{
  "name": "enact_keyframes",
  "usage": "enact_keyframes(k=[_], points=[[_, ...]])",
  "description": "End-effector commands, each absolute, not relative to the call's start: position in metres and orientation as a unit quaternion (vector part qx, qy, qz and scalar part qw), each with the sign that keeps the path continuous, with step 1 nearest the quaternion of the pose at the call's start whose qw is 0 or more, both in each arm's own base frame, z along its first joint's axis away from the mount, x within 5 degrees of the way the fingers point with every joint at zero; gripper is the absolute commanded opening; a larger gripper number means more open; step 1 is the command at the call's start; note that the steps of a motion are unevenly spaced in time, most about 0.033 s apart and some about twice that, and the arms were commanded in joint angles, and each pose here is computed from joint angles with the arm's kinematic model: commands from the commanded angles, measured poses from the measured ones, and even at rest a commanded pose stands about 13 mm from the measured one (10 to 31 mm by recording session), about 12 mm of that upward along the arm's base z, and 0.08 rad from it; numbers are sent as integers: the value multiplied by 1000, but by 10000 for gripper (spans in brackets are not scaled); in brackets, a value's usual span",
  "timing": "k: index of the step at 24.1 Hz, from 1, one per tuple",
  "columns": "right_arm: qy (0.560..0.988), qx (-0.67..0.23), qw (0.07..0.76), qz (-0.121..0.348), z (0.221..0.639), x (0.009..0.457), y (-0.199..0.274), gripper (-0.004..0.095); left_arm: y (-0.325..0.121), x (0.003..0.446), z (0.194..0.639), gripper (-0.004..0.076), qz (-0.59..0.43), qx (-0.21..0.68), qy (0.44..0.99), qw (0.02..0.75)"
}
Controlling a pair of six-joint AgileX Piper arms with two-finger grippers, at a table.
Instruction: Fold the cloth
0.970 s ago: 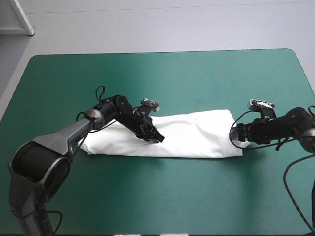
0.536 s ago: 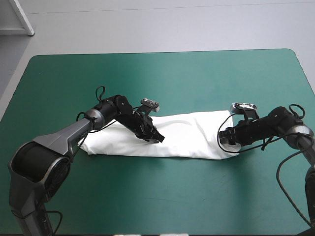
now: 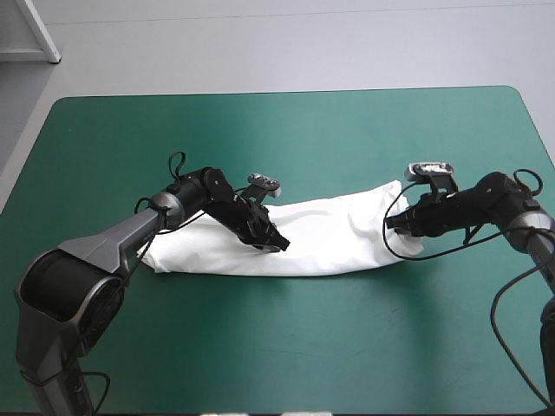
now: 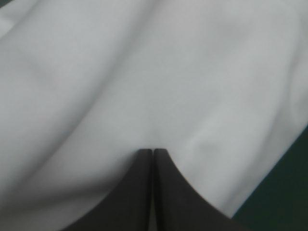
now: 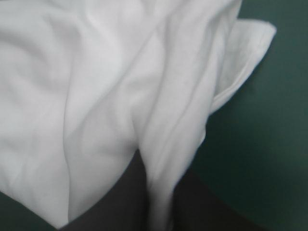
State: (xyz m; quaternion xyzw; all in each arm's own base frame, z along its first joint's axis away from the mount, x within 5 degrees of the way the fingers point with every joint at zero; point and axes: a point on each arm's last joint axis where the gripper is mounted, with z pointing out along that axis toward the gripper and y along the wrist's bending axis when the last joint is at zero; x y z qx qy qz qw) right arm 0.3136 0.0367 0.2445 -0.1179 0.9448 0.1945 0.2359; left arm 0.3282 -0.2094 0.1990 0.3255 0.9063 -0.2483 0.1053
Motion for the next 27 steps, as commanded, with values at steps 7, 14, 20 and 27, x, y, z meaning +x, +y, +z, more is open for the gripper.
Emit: enact_keyframes(k=[7, 14, 20, 27], points=[[903, -144, 336, 226, 332, 302, 45, -17, -214, 327, 217, 19, -257, 325, 901, 129], [877, -196, 350, 263, 367, 302, 89, -16, -148, 319, 407, 19, -101, 329, 879, 331], [859, -264, 328, 292, 377, 308, 160, -15, -91, 280, 498, 19, 7, 254, 872, 417], [834, -337, 293, 325, 367, 319, 266, -15, -77, 242, 539, 19, 1, 236, 845, 479]])
